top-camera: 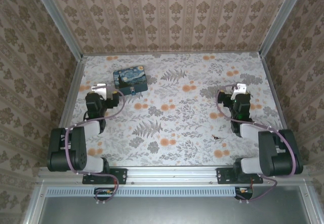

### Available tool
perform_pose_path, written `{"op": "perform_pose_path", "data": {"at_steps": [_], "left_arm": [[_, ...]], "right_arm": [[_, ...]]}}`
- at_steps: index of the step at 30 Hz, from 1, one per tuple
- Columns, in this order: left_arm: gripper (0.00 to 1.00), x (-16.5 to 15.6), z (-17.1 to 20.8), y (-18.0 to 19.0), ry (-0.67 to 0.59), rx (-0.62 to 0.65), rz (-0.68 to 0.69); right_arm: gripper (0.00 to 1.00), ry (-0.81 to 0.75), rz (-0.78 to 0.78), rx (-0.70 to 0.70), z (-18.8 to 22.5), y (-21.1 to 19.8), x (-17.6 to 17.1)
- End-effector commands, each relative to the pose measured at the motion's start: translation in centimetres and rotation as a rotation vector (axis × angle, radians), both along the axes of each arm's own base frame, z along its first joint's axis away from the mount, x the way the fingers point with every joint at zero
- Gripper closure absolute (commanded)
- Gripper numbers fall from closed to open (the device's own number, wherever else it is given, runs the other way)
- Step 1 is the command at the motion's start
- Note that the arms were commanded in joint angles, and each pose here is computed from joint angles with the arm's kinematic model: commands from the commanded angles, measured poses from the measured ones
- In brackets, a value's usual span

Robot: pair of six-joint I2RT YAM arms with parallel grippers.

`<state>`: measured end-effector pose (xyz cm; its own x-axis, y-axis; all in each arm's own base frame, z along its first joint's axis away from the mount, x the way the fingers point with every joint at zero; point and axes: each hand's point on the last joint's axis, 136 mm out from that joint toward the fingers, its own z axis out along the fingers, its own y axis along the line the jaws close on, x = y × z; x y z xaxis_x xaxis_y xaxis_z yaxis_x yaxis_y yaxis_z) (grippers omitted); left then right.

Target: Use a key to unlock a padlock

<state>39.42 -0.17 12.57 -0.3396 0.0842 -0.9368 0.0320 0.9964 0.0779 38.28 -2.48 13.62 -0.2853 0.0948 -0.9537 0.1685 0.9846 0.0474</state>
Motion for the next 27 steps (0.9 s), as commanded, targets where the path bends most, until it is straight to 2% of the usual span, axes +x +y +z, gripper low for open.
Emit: {"op": "perform_pose_path", "data": {"at_steps": [1,4,9,12,14,20,27], "left_arm": [[0.00,-0.1,0.7,0.9,0.045,-0.027,0.054],[0.00,0.2,1.4,1.5,0.062,-0.055,0.092],[0.00,1.7,2.6,3.1,0.145,-0.224,0.176],[0.00,3.6,2.6,3.2,0.224,-0.290,0.168],[0.00,4.9,2.4,2.7,0.268,-0.319,0.139],[0.00,8.7,1.4,1.5,0.355,-0.410,0.092],[0.00,12.7,-0.6,-0.9,0.437,-0.472,0.019]], "right_arm": [[0.01,0.057,-0.013,0.057,1.0,0.0,0.0],[0.00,0.055,-0.032,0.176,2.0,0.2,-0.1],[0.01,0.076,0.144,0.407,3.9,4.5,1.2],[0.01,0.165,0.212,0.579,3.9,7.1,2.9],[0.06,0.251,0.260,0.643,3.2,9.4,4.3],[0.10,0.372,0.295,0.790,1.9,13.9,7.3],[0.12,0.496,0.318,0.856,-1.4,18.2,9.3]]}}
